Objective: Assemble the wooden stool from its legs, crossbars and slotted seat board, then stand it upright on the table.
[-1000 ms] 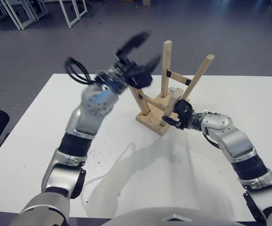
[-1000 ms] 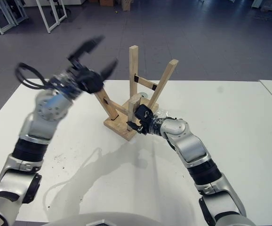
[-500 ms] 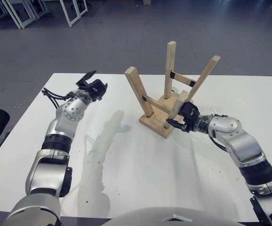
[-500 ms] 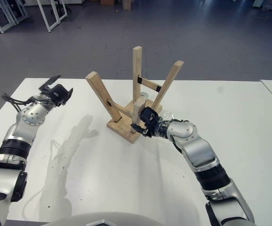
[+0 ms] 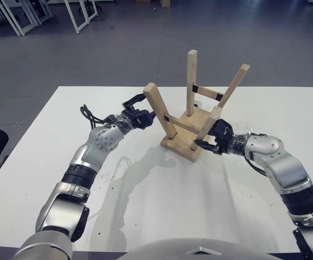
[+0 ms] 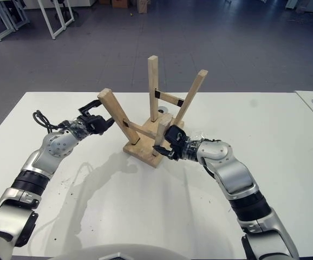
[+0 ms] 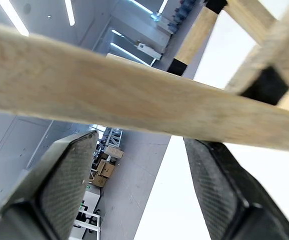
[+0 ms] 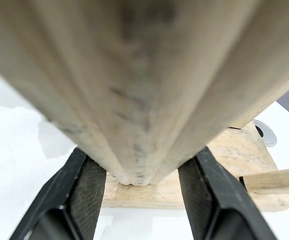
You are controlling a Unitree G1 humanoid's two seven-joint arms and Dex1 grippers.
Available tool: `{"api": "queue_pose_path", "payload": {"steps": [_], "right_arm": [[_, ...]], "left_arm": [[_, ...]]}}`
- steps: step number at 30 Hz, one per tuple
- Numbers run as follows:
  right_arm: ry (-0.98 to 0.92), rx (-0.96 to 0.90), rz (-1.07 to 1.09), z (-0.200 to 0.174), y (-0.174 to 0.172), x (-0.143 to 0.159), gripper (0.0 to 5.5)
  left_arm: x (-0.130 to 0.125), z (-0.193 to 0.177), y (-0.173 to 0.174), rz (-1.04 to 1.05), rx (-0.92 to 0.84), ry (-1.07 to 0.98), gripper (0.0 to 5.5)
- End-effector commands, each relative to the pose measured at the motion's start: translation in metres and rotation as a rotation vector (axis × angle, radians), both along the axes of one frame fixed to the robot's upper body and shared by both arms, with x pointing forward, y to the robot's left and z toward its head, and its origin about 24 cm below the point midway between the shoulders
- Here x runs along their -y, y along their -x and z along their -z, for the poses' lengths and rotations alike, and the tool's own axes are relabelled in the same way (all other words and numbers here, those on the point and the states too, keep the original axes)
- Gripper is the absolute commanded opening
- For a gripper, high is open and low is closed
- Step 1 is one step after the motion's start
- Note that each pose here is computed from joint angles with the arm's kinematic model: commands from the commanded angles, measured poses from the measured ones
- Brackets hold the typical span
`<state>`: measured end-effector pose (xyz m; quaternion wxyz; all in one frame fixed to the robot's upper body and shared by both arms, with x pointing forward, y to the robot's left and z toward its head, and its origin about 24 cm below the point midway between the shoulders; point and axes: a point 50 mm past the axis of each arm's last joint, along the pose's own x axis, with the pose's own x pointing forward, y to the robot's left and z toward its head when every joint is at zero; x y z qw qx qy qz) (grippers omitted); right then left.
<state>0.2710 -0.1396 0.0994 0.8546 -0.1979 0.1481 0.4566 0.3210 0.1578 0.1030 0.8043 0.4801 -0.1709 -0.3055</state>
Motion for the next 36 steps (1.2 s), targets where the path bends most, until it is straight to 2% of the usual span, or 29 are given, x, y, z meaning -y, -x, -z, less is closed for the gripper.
{"api": "queue_pose_path", "payload": {"steps": [1,4,9,17,18,22,25,28,31,34,36], "right_arm": [[0.144,-0.210,0.059,0.049,0.013,0.010,2.03],[0.123,-0.165,0.066,0.042,0.011,0.008,2.03],[0.014,-0.046,0.065,0.010,0.005,-0.006,2.03],[-0.082,0.068,0.086,-0.028,-0.002,-0.022,2.03],[-0.085,0.075,0.086,-0.030,-0.002,-0.023,2.39],[-0.058,0.061,0.085,-0.027,0.001,-0.022,3.14],[0.048,-0.039,0.061,-0.013,0.016,-0.007,3.72],[0.122,-0.113,0.079,-0.004,0.027,0.015,3.77],[0.142,-0.059,0.187,-0.011,0.016,0.036,3.77],[0.018,0.058,0.297,-0.026,-0.007,0.030,3.77],[-0.049,0.087,0.286,-0.032,-0.015,0.014,3.77]], "left_arm": [[-0.016,0.007,0.002,-0.052,-0.018,0.013,3.19],[-0.052,0.008,0.009,-0.204,-0.026,0.066,3.19],[-0.076,0.008,0.019,-0.320,-0.036,0.133,3.19],[-0.076,0.008,0.023,-0.339,-0.043,0.151,3.19],[-0.077,0.008,0.024,-0.341,-0.043,0.152,3.19],[-0.077,0.008,0.024,-0.345,-0.043,0.152,3.19],[-0.081,0.007,0.026,-0.353,-0.042,0.147,3.19],[-0.089,0.005,0.030,-0.370,-0.039,0.140,3.19],[-0.094,-0.002,0.032,-0.388,-0.010,0.155,3.19],[-0.091,-0.023,0.031,-0.376,0.085,0.223,3.19],[-0.083,-0.061,0.026,-0.340,0.212,0.303,3.19]]}}
